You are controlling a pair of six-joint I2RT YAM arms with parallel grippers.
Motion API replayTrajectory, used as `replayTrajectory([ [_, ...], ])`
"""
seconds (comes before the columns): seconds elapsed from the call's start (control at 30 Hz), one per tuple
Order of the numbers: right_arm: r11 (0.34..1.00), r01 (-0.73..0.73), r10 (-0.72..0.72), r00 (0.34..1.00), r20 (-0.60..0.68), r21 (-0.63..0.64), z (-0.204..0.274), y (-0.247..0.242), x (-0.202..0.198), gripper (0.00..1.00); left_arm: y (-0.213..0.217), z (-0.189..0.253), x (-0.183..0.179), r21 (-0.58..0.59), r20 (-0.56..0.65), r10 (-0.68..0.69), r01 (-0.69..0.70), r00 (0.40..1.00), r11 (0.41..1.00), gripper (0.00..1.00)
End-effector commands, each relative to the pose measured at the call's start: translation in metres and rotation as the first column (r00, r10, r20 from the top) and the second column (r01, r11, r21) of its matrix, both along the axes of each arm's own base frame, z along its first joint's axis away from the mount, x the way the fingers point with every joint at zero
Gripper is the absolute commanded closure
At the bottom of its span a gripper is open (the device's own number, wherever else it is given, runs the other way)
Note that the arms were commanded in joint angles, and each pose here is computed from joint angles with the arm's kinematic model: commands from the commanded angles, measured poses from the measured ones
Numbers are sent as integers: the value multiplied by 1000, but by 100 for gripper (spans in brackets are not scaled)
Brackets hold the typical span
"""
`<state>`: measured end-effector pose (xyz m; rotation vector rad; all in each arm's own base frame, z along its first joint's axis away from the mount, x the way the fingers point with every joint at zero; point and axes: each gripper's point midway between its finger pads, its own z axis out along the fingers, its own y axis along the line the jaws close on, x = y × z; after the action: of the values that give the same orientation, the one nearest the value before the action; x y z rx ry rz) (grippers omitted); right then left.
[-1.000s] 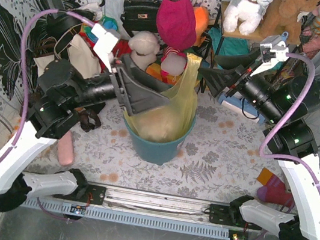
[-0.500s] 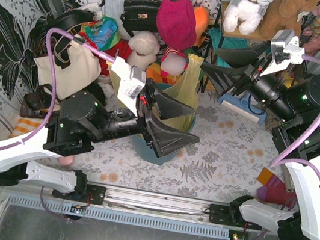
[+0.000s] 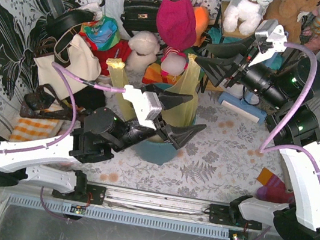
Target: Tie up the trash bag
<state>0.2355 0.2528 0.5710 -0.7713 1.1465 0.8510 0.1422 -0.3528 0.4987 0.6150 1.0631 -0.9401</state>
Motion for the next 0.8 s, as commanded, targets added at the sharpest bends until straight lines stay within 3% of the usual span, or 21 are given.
replayTrajectory([
  [0.0, 999, -30, 32, 997, 64, -30, 7, 0, -10, 51, 28, 41, 10, -148, 122, 143, -125, 982, 981, 14],
  [0.33, 999, -5, 8, 998, 61, -54, 2, 2, 1, 57, 29, 41, 18, -138, 160, 200, -179, 967, 974, 14],
  [0.57, 998, -18, 22, 998, 58, -66, -1, 5, 2, 54, 28, 39, 21, -136, 152, 193, -172, 969, 976, 16],
  [0.77, 998, -22, 26, 997, 71, -59, 2, 5, 2, 67, 30, 37, 24, -142, 141, 189, -169, 972, 975, 17],
])
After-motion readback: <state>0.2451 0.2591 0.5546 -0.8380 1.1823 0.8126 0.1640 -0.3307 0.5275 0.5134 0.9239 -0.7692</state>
